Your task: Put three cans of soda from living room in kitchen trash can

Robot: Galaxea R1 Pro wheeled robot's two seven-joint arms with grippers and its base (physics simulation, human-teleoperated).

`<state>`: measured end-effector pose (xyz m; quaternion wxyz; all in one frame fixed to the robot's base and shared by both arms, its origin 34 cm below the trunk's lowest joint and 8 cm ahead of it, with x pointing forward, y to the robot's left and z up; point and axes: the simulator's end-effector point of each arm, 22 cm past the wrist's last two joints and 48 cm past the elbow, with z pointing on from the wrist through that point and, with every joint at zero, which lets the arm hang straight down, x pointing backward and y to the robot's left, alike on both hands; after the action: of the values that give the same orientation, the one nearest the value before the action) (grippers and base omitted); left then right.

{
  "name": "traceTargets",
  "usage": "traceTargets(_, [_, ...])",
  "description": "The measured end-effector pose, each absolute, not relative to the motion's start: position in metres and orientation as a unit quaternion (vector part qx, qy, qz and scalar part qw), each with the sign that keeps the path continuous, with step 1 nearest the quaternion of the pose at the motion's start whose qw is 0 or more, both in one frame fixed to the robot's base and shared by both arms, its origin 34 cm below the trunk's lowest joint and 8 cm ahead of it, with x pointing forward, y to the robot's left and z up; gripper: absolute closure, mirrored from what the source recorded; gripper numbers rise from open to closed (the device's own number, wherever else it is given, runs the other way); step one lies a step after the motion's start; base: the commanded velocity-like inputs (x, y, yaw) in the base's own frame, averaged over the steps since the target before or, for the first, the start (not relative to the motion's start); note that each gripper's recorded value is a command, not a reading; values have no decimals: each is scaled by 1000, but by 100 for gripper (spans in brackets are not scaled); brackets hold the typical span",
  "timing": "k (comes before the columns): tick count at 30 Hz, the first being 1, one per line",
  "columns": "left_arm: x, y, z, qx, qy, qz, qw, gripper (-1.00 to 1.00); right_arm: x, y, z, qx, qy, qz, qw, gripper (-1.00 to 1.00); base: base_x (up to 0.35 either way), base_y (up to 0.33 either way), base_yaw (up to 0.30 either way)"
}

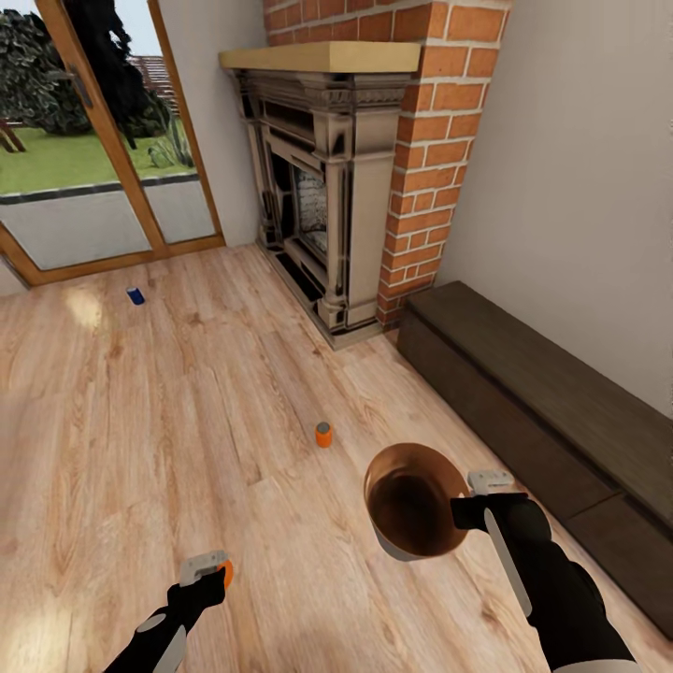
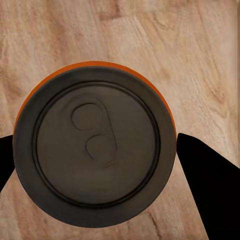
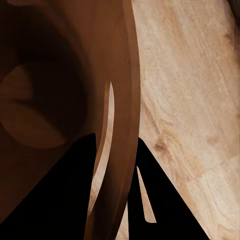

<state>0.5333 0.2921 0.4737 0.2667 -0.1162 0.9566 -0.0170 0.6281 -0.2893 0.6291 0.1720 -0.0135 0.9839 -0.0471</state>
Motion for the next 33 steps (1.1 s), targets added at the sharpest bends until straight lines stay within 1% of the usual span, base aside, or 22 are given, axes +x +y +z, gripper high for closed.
traceTargets(7, [541, 293, 485, -116, 954, -18, 276, 100, 629, -289, 638, -13, 983, -47, 175, 100, 0, 0, 0])
traceTargets(12, [590, 296, 519, -106, 935, -39, 335, 100, 623, -290, 631, -13, 985, -48, 165, 100, 0, 0, 0])
traceTargets(15, [611, 276, 539, -79, 927, -105, 350, 100, 616, -291, 622, -14, 987, -49, 152, 100, 0, 0, 0])
traceTargets(21, [627, 253, 586, -56, 917, -240, 313, 100, 605, -291, 608, -15, 989, -48, 136, 100, 0, 0, 0])
traceTargets(24, [632, 247, 605, -51, 907, -278, 312, 100, 604, -292, 601, -16, 989, -50, 138, 100, 0, 0, 0])
traceTargets(25, [633, 240, 620, -49, 897, -312, 309, 100, 601, -289, 594, -24, 989, -52, 138, 100, 0, 0, 0])
traceTargets(30, [626, 220, 645, -43, 875, -387, 286, 100, 586, -263, 576, -57, 990, -36, 120, 100, 0, 0, 0])
traceTargets(33, [622, 207, 660, -33, 858, -428, 282, 100, 585, -263, 573, -71, 989, -45, 122, 100, 0, 0, 0])
